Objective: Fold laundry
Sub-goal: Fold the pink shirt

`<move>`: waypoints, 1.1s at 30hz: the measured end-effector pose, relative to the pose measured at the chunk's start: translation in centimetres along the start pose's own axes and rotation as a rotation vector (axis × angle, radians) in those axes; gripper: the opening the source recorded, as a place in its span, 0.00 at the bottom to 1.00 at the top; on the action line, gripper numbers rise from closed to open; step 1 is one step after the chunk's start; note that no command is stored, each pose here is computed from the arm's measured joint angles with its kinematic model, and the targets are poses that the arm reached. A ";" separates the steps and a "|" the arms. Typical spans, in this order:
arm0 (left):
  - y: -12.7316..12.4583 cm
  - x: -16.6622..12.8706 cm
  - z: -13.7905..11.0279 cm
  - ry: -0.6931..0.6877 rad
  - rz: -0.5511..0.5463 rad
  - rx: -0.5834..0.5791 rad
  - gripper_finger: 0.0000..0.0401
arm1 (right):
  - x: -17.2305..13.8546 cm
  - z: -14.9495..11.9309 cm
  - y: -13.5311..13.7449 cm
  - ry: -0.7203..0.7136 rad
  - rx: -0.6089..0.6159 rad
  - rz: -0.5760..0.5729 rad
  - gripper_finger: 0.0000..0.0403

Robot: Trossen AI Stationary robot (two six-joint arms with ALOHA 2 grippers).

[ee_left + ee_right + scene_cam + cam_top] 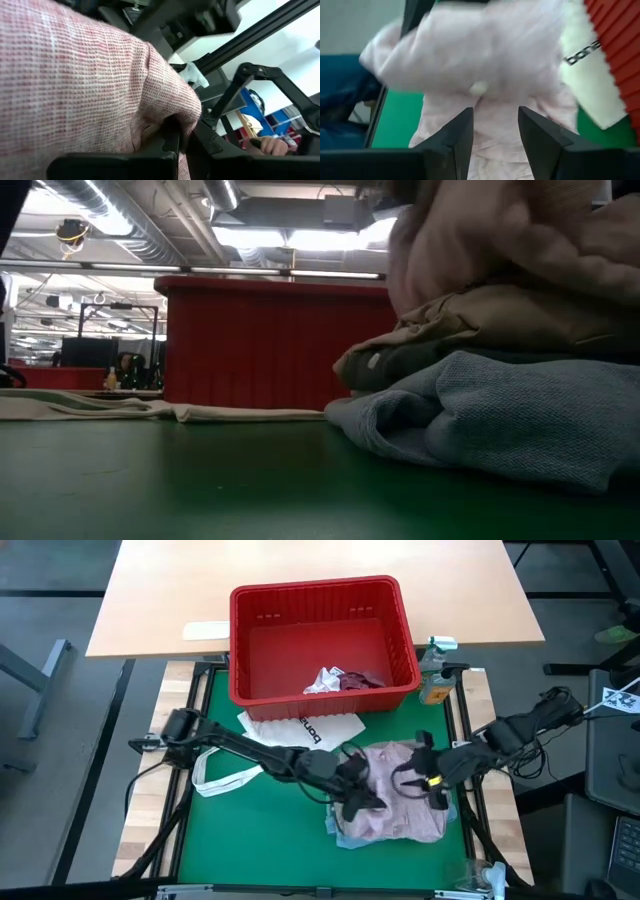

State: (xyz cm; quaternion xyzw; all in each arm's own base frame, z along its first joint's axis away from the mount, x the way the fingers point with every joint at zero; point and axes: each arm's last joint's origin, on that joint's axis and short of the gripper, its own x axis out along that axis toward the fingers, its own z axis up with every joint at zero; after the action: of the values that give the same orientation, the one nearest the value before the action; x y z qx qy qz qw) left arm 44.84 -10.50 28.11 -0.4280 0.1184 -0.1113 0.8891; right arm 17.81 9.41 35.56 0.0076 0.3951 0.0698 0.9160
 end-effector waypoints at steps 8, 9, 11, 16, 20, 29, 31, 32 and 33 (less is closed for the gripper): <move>1.3 4.5 0.8 0.013 -0.054 0.001 0.02 | -3.2 -0.6 -1.1 -0.110 0.026 -0.004 0.39; 1.6 5.1 0.9 0.010 -0.054 0.001 0.02 | -3.4 -0.6 -1.2 -0.117 0.028 -0.004 0.39; 2.0 5.9 0.9 0.005 -0.058 0.002 0.02 | -3.7 -0.7 -1.3 -0.129 0.031 -0.008 0.39; 3.2 7.5 0.6 -0.005 -0.051 0.001 0.02 | -3.7 -0.7 -1.3 -0.132 0.030 -0.014 0.39; 3.8 8.4 0.3 -0.030 -0.029 0.001 0.02 | -3.7 -0.7 -1.3 -0.132 0.027 -0.014 0.39; 3.4 8.6 0.2 -0.149 0.027 0.120 0.02 | -3.7 -0.7 -1.3 -0.132 0.026 -0.014 0.39; 3.3 8.6 0.0 -0.161 0.041 0.157 0.02 | -3.7 -0.7 -1.3 -0.132 0.026 -0.014 0.39; 3.2 8.6 -0.1 -0.162 0.049 0.176 0.02 | -3.7 -0.7 -1.3 -0.132 0.026 -0.014 0.39; 3.2 8.6 -0.2 -0.163 0.063 0.195 0.02 | -3.7 -0.7 -1.3 -0.132 0.026 -0.014 0.39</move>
State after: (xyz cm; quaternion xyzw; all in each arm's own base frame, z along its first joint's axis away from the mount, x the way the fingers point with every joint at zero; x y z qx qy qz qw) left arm 53.23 -11.25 24.49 -0.3434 0.0478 -0.0593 0.9361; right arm 14.92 7.56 37.67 0.0214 0.3346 0.0574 0.9404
